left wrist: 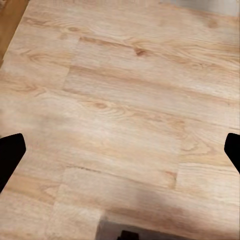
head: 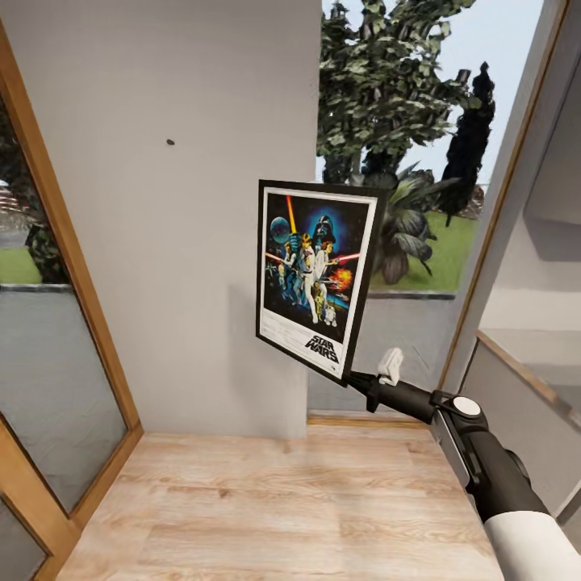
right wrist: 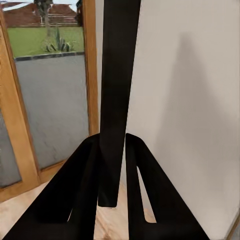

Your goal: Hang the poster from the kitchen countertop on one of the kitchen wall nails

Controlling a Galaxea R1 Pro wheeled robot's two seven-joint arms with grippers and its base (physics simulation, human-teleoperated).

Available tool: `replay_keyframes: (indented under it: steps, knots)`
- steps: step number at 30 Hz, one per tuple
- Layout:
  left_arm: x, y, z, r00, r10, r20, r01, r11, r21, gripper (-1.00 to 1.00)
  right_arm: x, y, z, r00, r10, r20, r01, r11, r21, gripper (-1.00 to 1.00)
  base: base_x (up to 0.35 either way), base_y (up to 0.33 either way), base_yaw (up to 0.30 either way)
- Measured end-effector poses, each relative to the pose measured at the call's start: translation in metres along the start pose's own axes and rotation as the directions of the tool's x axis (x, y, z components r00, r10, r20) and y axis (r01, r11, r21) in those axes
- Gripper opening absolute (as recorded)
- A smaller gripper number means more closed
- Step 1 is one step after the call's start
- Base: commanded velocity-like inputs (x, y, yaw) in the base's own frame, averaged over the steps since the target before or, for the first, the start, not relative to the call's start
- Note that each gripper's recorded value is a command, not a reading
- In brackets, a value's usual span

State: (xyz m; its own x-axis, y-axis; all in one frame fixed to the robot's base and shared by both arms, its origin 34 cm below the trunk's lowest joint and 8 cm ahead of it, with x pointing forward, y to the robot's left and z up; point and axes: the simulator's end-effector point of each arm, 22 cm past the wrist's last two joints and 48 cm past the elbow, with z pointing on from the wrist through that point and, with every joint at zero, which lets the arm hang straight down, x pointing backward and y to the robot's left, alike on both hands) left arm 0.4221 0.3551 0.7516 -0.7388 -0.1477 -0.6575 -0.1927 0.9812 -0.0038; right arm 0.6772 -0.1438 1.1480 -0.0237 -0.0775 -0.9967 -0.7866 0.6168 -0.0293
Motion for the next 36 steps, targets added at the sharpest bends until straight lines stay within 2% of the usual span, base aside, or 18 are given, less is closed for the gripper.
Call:
replay_keyframes:
  steps: [36]
  knots:
    - [-0.0017,0.0004,0.0001,1.0,0.001,0.003,-0.001,1.0,0.0,1.0,0.0022,-0.0005,0.0,1.0,0.005,-0.003,-0.005,1.0,0.002,-1.0,0.087,0.346,-0.001]
